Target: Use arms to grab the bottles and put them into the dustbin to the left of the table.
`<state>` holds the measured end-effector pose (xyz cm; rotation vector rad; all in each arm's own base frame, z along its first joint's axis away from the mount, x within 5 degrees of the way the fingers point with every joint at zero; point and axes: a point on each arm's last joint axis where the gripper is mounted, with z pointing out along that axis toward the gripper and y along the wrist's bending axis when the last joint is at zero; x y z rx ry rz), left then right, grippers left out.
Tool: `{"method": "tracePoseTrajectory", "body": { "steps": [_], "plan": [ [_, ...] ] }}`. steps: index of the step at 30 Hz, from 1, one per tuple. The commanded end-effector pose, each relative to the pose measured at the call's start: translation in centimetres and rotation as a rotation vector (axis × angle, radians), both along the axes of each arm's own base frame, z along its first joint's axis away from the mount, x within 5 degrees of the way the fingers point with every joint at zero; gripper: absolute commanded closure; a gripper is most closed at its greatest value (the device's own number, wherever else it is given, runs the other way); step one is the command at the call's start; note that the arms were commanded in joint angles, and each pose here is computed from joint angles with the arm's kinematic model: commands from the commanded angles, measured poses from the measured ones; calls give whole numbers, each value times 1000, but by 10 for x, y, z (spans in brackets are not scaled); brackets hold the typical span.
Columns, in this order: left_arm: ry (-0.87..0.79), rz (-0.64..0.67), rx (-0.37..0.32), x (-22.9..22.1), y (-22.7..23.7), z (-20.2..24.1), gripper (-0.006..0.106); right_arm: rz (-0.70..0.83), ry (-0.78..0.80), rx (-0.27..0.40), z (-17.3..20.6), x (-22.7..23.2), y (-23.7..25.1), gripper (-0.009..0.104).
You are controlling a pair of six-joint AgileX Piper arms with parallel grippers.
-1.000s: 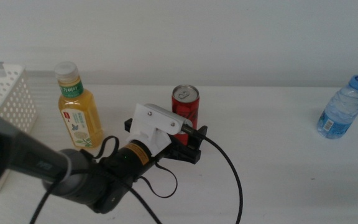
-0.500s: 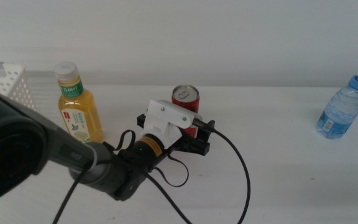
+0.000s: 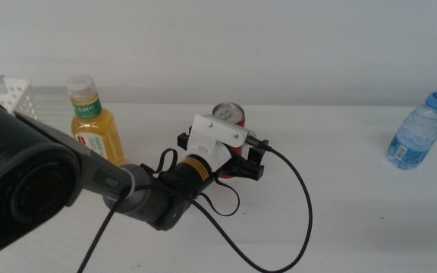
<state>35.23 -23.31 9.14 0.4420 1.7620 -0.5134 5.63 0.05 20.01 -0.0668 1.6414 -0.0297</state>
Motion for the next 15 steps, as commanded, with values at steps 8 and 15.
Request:
{"method": "tracePoseTrajectory", "body": {
  "steps": [8,15],
  "plan": [
    [39,8,8,1,-4,-4,70,-6,4,-11,-13,-1,0,10],
    [70,0,96,-26,14,40,102,-6,4,-11,-13,-1,0,10]
  ]
}}
